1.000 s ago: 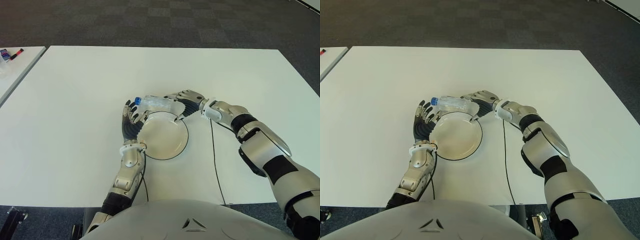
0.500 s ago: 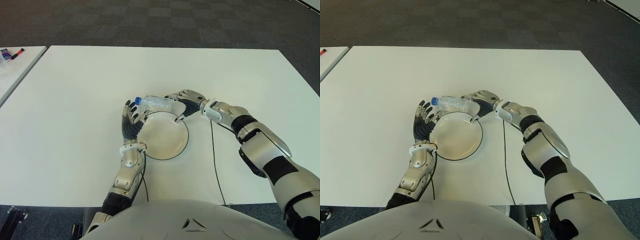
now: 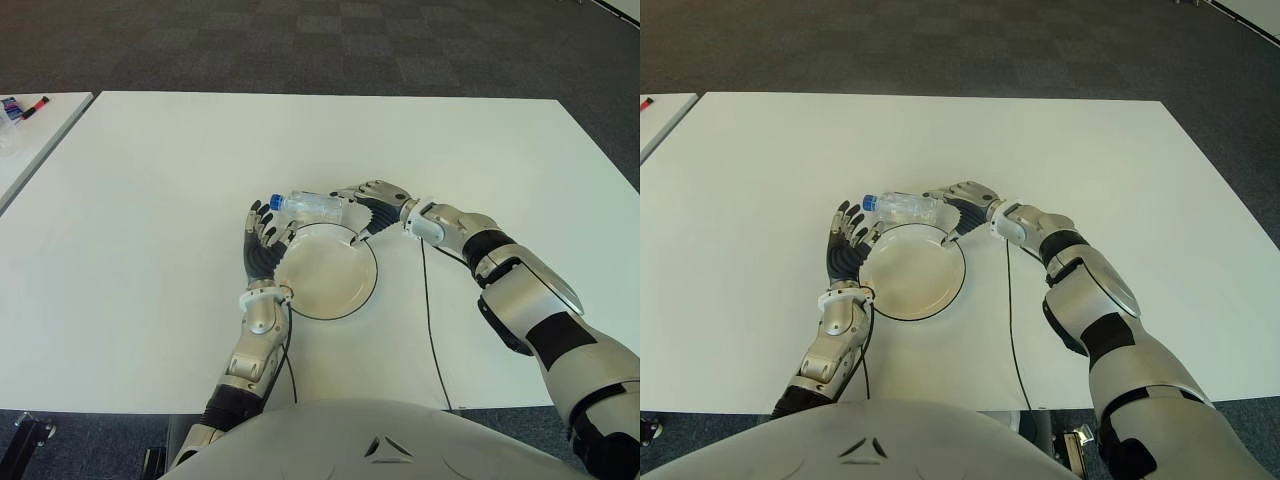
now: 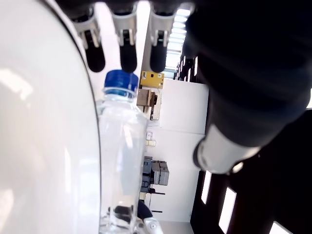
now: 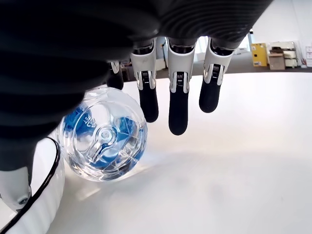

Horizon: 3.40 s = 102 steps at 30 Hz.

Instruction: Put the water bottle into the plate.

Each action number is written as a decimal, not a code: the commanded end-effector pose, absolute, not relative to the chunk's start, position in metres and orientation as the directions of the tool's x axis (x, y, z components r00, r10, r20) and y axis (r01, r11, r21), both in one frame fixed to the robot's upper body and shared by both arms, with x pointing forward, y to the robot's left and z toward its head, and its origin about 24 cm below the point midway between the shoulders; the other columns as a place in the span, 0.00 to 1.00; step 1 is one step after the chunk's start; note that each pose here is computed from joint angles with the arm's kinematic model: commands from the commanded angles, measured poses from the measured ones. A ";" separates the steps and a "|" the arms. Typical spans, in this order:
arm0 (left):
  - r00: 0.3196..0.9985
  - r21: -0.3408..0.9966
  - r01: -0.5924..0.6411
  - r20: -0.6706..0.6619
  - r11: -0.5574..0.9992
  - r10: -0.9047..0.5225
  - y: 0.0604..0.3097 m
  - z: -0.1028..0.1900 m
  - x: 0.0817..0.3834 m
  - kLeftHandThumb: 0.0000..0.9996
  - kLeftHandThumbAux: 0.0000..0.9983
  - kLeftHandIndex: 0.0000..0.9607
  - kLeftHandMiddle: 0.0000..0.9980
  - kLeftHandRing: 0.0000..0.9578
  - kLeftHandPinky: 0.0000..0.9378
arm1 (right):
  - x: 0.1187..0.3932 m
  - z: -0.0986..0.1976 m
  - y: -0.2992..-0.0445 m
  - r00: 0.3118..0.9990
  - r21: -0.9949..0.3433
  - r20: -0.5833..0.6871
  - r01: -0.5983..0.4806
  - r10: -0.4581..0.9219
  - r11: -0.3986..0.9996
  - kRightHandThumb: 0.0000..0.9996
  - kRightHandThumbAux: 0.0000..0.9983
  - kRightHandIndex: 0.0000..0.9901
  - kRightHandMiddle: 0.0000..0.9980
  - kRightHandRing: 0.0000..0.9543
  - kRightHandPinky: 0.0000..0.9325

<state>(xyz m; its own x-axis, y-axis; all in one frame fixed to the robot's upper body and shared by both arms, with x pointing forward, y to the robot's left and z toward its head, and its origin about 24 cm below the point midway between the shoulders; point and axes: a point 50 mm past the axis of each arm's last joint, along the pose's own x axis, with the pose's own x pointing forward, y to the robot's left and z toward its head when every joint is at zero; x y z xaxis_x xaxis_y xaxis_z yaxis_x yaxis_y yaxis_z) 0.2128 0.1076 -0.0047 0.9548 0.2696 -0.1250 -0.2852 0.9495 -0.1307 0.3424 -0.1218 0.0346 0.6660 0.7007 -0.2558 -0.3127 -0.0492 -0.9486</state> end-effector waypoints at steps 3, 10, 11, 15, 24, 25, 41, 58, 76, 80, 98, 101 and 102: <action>0.949 -0.270 -0.307 -0.161 0.913 0.271 0.078 0.005 0.220 0.26 0.82 0.08 0.13 0.14 0.18 | 0.339 0.025 -0.129 0.671 -0.930 -0.316 -0.360 0.671 -0.077 0.41 0.60 0.03 0.20 0.26 0.30; 0.948 -0.267 -0.309 -0.162 0.913 0.273 0.079 0.004 0.220 0.26 0.82 0.08 0.14 0.14 0.18 | 0.340 0.025 -0.127 0.673 -0.930 -0.318 -0.360 0.667 -0.080 0.41 0.61 0.03 0.20 0.25 0.27; 0.948 -0.267 -0.309 -0.162 0.913 0.274 0.079 0.003 0.220 0.26 0.82 0.08 0.14 0.14 0.18 | 0.340 0.026 -0.127 0.674 -0.931 -0.315 -0.356 0.668 -0.080 0.41 0.61 0.03 0.20 0.25 0.27; 0.948 -0.268 -0.310 -0.165 0.912 0.274 0.079 0.003 0.220 0.27 0.82 0.08 0.14 0.14 0.18 | 0.341 0.026 -0.126 0.678 -0.939 -0.300 -0.333 0.671 -0.084 0.41 0.60 0.03 0.20 0.25 0.27; 0.946 -0.269 -0.313 -0.171 0.911 0.274 0.081 0.001 0.220 0.27 0.83 0.09 0.14 0.15 0.18 | 0.340 0.025 -0.124 0.681 -0.951 -0.284 -0.291 0.675 -0.106 0.41 0.59 0.05 0.20 0.26 0.29; 0.946 -0.270 -0.313 -0.171 0.911 0.274 0.081 0.001 0.220 0.27 0.83 0.09 0.14 0.15 0.18 | 0.340 0.025 -0.124 0.681 -0.951 -0.283 -0.290 0.675 -0.106 0.41 0.59 0.05 0.20 0.26 0.29; 0.940 -0.272 -0.323 -0.201 0.907 0.275 0.084 -0.009 0.218 0.29 0.84 0.11 0.17 0.17 0.21 | 0.347 0.027 -0.121 0.721 -0.957 -0.279 -0.264 0.635 -0.121 0.28 0.59 0.05 0.20 0.28 0.40; 0.928 -0.158 -0.346 -0.204 0.925 0.312 0.091 -0.017 0.220 0.23 0.82 0.11 0.14 0.15 0.18 | 0.353 0.039 -0.115 0.728 -0.947 -0.257 -0.321 0.636 -0.015 0.25 0.61 0.03 0.14 0.33 0.47; 0.933 0.384 -0.304 -0.063 0.872 0.353 0.116 0.027 0.188 0.16 0.63 0.06 0.09 0.10 0.13 | 0.353 0.035 -0.115 0.735 -0.935 -0.290 -0.353 0.614 -0.018 0.25 0.61 0.03 0.15 0.35 0.50; 0.942 0.414 -0.287 -0.039 0.864 0.332 0.122 0.035 0.178 0.16 0.61 0.05 0.08 0.10 0.12 | 0.353 0.034 -0.115 0.738 -0.934 -0.291 -0.356 0.609 -0.016 0.25 0.61 0.02 0.15 0.34 0.49; 0.926 0.537 -0.187 -0.182 0.822 0.330 0.139 0.042 0.155 0.19 0.53 0.01 0.04 0.06 0.09 | 0.352 0.031 -0.111 0.750 -0.936 -0.289 -0.353 0.595 -0.009 0.24 0.61 0.02 0.15 0.38 0.55; 0.928 0.517 -0.170 -0.203 0.839 0.313 0.140 0.041 0.156 0.19 0.54 0.01 0.04 0.05 0.08 | 0.352 0.031 -0.110 0.751 -0.936 -0.288 -0.353 0.594 -0.007 0.25 0.61 0.02 0.15 0.38 0.55; 0.928 0.513 -0.167 -0.206 0.842 0.309 0.140 0.041 0.156 0.19 0.54 0.01 0.04 0.05 0.08 | 0.352 0.031 -0.110 0.751 -0.936 -0.287 -0.353 0.594 -0.006 0.25 0.61 0.02 0.15 0.38 0.55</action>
<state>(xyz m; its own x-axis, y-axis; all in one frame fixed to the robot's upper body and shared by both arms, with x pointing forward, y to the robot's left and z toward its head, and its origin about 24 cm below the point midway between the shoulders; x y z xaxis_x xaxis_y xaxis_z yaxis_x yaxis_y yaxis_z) 0.1547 0.1402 0.0416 0.9295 0.3224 -0.1790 -0.1840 0.8263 0.5323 0.3541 -0.1092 0.0349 0.7463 0.6048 -0.2780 -0.3419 -0.0100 -0.9397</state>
